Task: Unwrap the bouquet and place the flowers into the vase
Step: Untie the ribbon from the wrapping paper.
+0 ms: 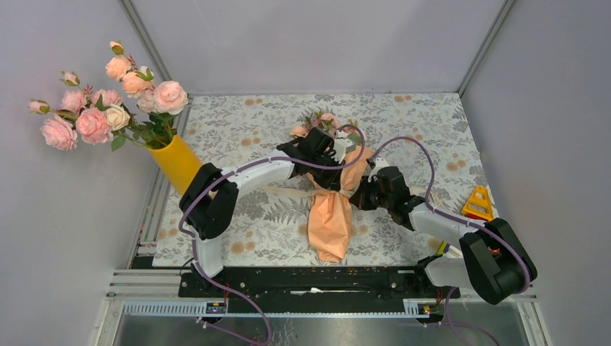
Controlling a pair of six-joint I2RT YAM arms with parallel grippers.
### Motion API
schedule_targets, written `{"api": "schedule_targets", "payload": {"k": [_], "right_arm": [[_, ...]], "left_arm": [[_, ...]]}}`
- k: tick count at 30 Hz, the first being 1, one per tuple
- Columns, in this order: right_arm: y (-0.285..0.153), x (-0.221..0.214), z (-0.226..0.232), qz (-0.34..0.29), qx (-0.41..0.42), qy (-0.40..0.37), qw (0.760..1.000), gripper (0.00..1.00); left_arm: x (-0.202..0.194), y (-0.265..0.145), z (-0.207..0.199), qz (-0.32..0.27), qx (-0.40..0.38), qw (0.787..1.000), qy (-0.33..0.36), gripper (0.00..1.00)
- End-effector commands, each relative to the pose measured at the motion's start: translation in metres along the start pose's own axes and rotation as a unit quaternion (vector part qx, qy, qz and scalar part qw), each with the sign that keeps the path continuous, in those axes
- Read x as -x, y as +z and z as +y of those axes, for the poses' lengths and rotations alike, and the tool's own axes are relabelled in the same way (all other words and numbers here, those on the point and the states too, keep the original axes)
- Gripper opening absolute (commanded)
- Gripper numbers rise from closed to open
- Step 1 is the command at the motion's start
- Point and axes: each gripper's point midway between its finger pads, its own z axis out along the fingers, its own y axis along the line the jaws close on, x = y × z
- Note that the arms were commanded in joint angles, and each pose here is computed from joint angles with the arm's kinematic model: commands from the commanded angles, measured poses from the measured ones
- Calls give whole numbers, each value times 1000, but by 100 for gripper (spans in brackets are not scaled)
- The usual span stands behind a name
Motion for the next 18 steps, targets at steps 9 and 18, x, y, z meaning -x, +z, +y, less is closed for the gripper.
{"api": "schedule_targets", "payload": {"k": [9,18], "right_arm": [[-1,8,-14,-17,-45,6,999,0],[-1,8,-17,-17,-55,11,998,0]], "left_arm": [[29,-29,-3,-67,42,997,17,0],[32,-47,-1,-107,69,991,-38,0]]}}
